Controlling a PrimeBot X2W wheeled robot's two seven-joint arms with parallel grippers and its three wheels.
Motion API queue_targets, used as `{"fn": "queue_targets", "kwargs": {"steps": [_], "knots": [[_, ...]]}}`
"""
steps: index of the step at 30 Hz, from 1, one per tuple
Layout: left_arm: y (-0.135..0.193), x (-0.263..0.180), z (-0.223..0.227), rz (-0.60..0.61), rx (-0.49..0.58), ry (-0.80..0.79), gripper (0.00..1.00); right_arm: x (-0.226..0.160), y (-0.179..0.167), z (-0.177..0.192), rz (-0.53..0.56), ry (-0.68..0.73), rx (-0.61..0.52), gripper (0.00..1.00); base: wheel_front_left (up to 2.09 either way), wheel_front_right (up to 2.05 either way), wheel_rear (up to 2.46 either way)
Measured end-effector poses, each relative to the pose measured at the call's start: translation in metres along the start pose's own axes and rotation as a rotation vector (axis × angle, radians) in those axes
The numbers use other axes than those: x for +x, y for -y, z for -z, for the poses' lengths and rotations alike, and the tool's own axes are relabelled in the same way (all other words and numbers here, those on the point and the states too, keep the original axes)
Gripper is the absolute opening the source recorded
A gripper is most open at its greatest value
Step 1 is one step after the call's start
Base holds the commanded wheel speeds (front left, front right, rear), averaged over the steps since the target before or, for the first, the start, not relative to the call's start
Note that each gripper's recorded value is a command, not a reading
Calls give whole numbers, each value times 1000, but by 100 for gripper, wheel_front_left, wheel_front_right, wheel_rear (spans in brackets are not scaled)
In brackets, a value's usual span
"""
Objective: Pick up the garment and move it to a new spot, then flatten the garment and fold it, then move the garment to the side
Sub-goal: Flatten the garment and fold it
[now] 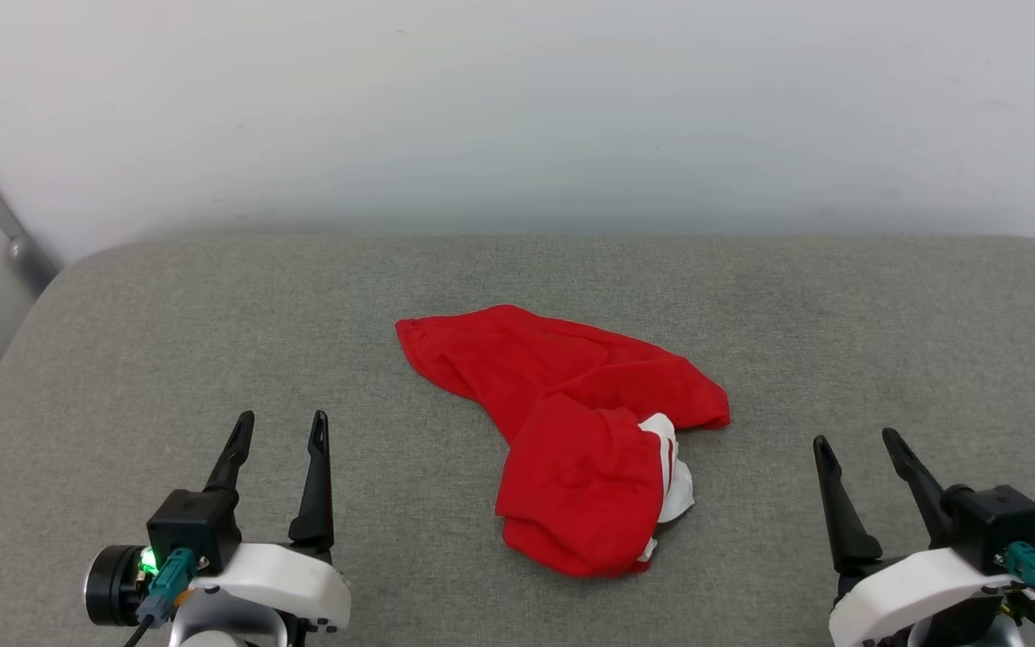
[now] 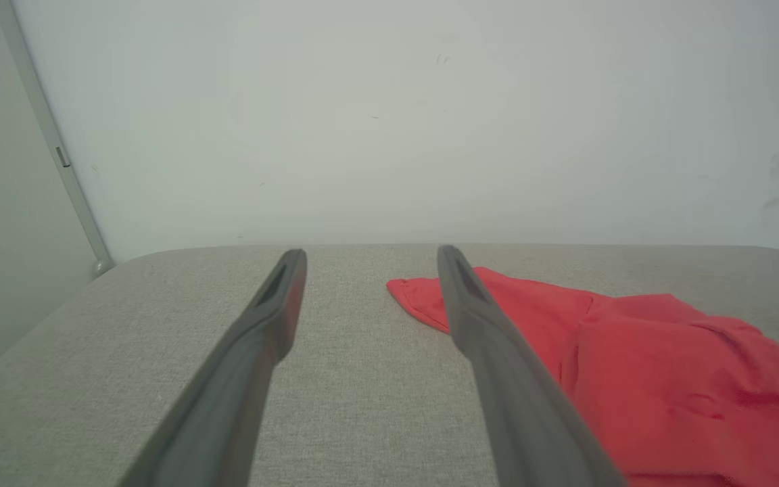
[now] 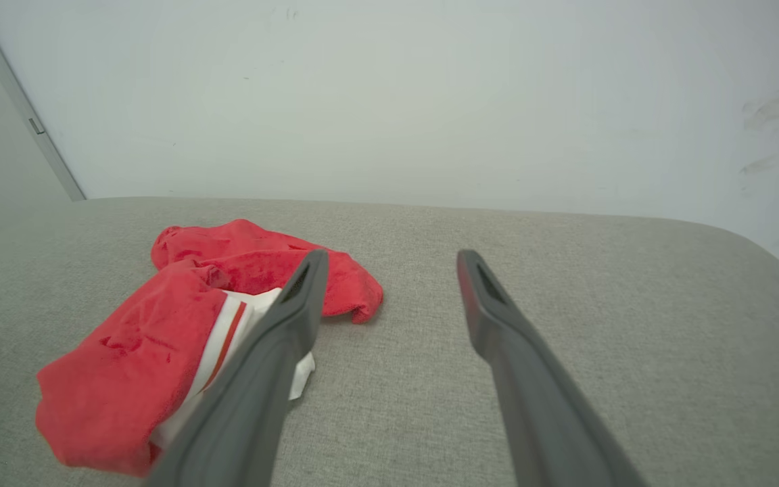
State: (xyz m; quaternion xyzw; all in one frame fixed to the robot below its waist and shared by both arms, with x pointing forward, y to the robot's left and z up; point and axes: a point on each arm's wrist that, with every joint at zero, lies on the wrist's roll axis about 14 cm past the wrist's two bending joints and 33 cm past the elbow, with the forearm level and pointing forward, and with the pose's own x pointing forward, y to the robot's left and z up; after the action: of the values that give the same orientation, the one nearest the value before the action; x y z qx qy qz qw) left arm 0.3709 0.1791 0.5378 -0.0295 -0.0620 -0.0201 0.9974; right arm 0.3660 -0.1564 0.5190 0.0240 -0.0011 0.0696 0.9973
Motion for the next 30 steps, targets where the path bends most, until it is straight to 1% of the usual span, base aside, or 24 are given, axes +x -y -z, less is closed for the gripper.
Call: {"fn": "queue_targets", "kwargs": {"steps": [3,5,8,10,14,17,21,25,29,30], "knots": [[1,1,-1,1,-1,2,100,-1,4,0,13,-1,0,100,0,0,0],[1,1,-1,1,-6,2,100,-2,15,3,44,-16,4,100,0,0,0],[1,1,0,-1,-10,1,100,-3,37,13,109,-69,26,100,0,0,0],[3,2,0,0,-15,2,100,2,46,19,133,-118,11,100,0,0,0],[4,10,-3,11,-11,15,100,20,50,29,138,-210,4,100,0,0,0],[4,17,-2,15,-12,17,100,40,32,39,82,-300,5,100,0,0,0],[0,24,5,-2,-21,4,100,58,-6,64,-51,-469,-10,100,0,0,0],[-5,28,16,-19,-25,-19,100,62,-37,92,-177,-643,-45,100,0,0,0],[-8,34,25,-33,-29,-38,100,61,-63,119,-282,-785,-62,100,0,0,0],[-9,35,27,-35,-30,-43,100,60,-68,127,-300,-822,-52,100,0,0,0]]}}
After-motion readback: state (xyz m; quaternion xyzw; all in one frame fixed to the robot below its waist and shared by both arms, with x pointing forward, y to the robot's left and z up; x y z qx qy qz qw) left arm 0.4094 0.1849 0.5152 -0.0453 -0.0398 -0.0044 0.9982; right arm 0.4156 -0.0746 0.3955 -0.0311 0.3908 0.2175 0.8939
